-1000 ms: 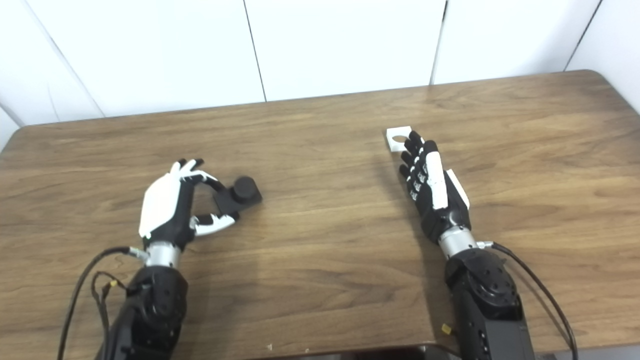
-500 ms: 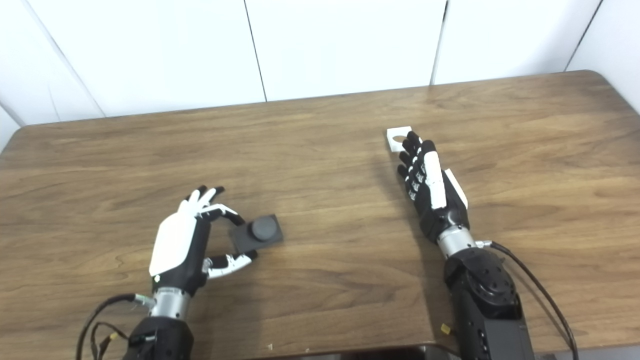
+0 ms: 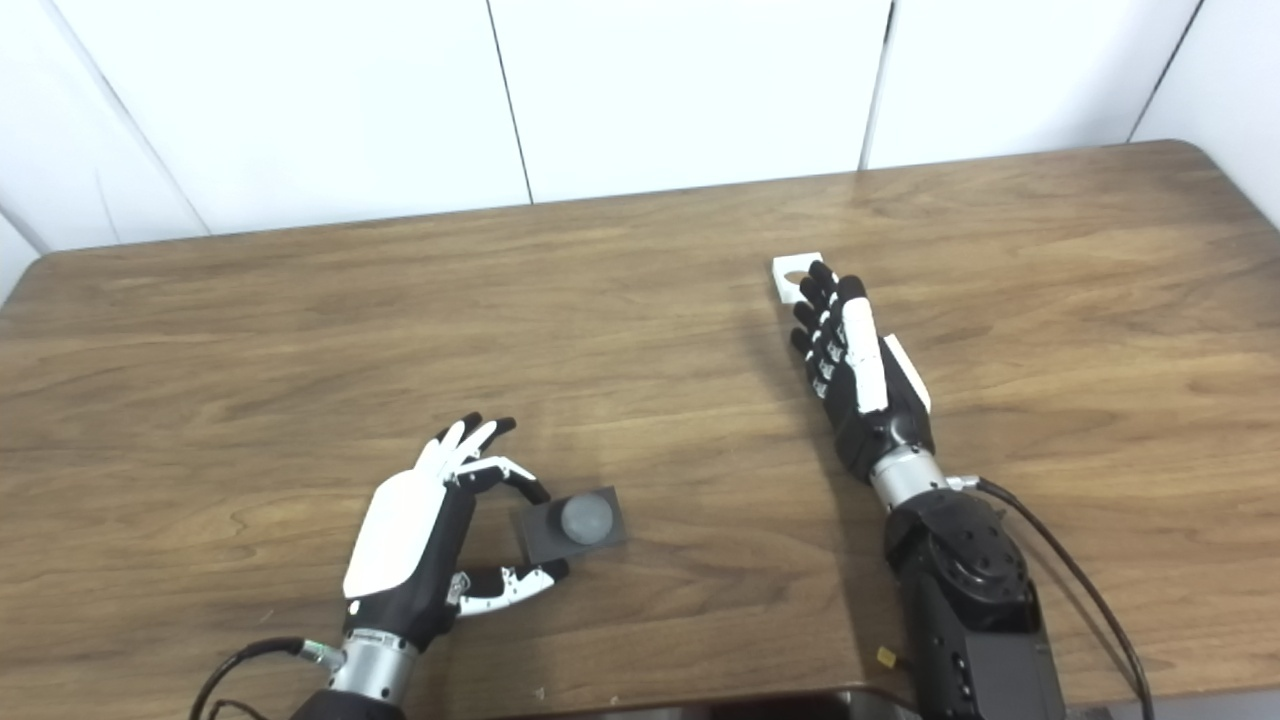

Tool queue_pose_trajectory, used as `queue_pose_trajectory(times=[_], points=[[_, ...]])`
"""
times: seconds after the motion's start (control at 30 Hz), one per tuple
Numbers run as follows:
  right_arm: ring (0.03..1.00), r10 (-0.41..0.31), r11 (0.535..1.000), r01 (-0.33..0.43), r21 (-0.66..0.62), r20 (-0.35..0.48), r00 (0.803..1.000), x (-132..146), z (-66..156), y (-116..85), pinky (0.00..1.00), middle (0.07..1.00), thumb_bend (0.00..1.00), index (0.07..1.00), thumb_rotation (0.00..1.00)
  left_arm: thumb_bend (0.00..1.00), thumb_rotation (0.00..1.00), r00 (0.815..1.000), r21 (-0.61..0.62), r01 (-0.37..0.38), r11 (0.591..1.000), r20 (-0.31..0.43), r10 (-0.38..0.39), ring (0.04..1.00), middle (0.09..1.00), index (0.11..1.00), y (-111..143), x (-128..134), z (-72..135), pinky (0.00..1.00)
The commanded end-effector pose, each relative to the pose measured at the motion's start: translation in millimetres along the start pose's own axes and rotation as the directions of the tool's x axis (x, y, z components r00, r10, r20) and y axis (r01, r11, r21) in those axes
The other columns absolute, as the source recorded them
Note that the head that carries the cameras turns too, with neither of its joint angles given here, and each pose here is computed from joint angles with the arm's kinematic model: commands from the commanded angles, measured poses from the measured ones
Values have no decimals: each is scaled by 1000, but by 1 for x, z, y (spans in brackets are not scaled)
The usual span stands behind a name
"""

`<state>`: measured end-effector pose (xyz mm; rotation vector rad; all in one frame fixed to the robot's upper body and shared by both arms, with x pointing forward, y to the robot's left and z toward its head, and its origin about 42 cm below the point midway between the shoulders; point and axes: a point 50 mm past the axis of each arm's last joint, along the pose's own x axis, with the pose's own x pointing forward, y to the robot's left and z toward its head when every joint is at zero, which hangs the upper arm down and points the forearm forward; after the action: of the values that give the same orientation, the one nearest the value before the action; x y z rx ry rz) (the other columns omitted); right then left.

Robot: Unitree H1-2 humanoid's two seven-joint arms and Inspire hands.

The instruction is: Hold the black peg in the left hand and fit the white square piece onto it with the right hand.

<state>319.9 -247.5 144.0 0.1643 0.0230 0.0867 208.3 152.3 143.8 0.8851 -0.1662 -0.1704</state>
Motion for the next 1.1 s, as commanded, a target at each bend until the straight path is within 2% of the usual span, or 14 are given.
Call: queue_pose_trajectory(times=[0.0,0.43,0.7,0.93,1.0,1.07], points=[[1000,18,1000,-17,-3,78,997,10,19,9,994,1000,540,996,1000,497,82,999,-10,-22,1000,42,23,975,916,491,3,-1,9,975],[1000,22,1000,-21,-7,75,997,7,17,7,1000,1000,553,997,1000,493,82,999,-34,22,999,-23,-22,1000,930,491,3,9,-2,994],[1000,26,1000,-26,-12,77,997,4,18,5,1000,1000,560,999,1000,494,81,999,-39,19,999,-37,-21,1000,939,491,0,14,-12,993],[1000,25,999,-22,-37,87,996,1,23,1,1000,1000,548,996,995,494,82,999,-33,14,999,-34,-15,1000,943,491,0,15,-12,995],[969,-5,994,19,-111,126,992,1,28,1,888,974,565,935,777,494,83,999,-31,10,999,-35,-11,1000,940,491,0,16,-11,996],[926,-23,976,56,-209,159,987,0,33,1,805,939,578,894,620,494,82,999,-33,9,999,-35,-10,1000,938,491,1,16,-11,996]])
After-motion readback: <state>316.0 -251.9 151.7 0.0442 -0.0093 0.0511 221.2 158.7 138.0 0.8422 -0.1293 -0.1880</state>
